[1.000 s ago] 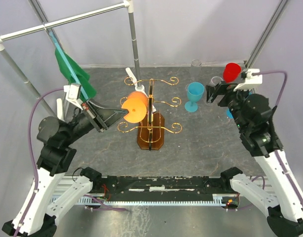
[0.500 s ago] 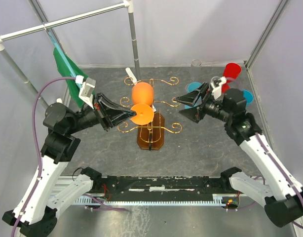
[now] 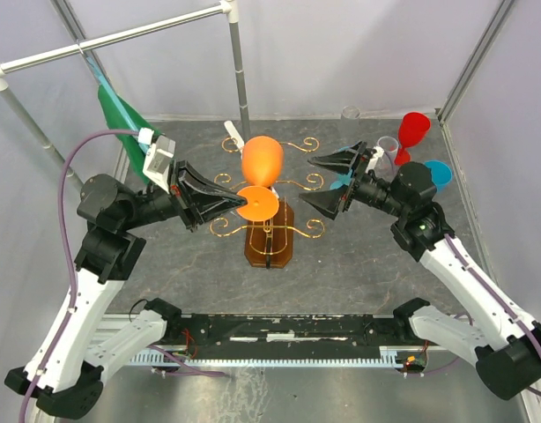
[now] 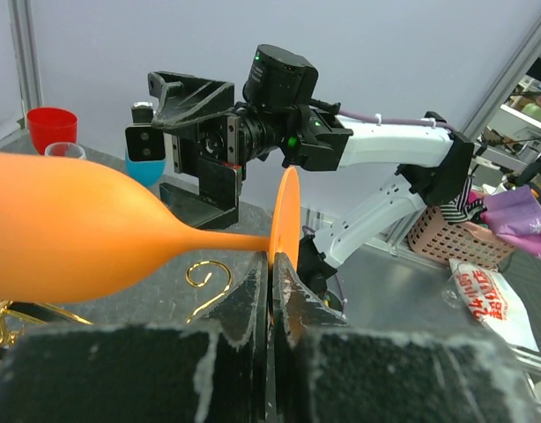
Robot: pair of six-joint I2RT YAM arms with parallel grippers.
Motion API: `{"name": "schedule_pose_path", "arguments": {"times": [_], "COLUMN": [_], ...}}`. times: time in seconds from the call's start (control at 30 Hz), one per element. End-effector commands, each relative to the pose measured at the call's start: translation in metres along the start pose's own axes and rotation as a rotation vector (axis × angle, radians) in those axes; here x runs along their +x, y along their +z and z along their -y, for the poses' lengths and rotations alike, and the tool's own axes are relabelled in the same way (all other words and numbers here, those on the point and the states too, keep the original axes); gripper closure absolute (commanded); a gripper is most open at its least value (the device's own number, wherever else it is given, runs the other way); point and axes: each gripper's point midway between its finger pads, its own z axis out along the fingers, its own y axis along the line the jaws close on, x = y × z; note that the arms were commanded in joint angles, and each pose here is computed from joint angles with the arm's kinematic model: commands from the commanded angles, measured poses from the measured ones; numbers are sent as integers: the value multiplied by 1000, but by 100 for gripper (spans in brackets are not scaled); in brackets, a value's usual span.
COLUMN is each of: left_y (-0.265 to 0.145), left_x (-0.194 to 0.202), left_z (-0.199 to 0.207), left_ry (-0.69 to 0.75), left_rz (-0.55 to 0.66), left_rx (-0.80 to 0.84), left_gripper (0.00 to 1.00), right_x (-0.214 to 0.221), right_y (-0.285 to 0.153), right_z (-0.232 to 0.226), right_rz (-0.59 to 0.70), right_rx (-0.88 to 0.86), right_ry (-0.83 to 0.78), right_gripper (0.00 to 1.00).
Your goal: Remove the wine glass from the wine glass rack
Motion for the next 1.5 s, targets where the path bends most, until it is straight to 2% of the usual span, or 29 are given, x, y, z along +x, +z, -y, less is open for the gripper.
{"name": "schedule_pose_path", "arguments": {"times": [0.0, 0.3, 0.53, 0.87, 1.23, 1.27, 1.47], "left_y": [4, 15, 18, 16, 14, 14, 10], "left_x": [-18, -18, -12, -11, -12, -13, -17], "left_z": [14, 19, 21, 22, 23, 23, 26], "left_ry": [79, 71, 50, 40, 32, 32, 50], "left_rz": [44, 48, 44, 44, 50, 53, 69], "left_rx": [78, 121, 143, 140, 122, 122, 106], "left_gripper": [97, 97, 97, 97, 97, 96, 47], "right_x": [19, 21, 18, 9, 14, 15, 14], "right_y": [3, 38, 60, 72, 72, 72, 67], "right_z": [-38, -32, -46, -46, -60, -60, -65], "right_rz": [-53, -112, -124, -110, -130, -129, -117], "right_rx": [-82, -89, -136, -143, -190, -191, -228], "right_ry": [-30, 6, -6, -3, -32, -34, -33], "right_gripper": [0, 0, 0, 1, 8, 9, 15]}}
